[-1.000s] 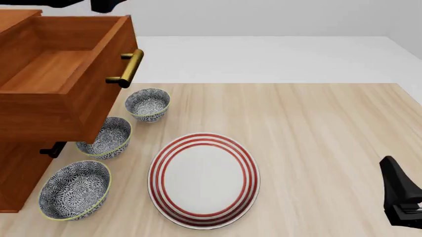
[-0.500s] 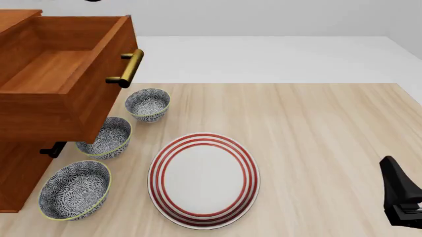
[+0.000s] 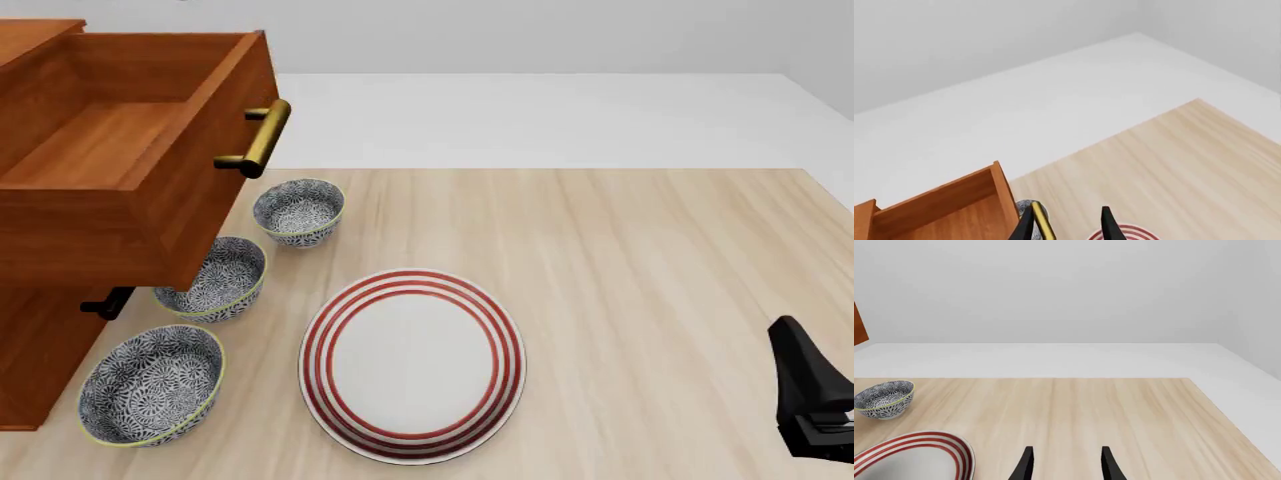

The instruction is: Open the top drawer of the cabinet.

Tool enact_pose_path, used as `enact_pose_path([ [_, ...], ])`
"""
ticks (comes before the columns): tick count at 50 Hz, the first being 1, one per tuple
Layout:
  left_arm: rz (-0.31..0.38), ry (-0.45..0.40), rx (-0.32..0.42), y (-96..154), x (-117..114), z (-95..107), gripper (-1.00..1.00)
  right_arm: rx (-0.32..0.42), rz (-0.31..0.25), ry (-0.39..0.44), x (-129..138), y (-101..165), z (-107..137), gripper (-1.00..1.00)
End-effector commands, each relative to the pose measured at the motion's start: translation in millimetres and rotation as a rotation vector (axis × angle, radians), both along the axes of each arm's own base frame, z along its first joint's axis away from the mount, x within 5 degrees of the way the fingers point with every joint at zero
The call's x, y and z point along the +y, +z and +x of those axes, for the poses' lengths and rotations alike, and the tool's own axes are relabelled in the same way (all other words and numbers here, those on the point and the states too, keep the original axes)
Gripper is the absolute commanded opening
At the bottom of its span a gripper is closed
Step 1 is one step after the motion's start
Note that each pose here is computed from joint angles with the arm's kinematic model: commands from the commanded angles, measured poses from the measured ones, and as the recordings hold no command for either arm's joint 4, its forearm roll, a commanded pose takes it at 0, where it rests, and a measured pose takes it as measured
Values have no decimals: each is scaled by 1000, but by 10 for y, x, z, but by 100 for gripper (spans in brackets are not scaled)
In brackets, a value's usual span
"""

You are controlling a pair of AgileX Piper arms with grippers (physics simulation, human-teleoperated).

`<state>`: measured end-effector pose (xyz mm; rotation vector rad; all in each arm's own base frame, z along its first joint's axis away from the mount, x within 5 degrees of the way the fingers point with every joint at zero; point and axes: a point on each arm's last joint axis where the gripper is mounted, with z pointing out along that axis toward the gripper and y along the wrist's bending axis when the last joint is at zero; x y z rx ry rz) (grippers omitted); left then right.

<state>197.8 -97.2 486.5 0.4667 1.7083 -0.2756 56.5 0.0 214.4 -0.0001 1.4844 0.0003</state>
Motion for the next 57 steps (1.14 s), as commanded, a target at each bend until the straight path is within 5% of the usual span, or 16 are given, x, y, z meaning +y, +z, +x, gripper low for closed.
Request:
enact_pose_path([
  [1, -6, -3, -19, 46, 26, -63, 100, 0, 0, 0, 0, 0, 0, 100],
  [57, -40, -91, -30, -49, -51, -315, 100, 0, 0, 0, 0, 0, 0, 100],
])
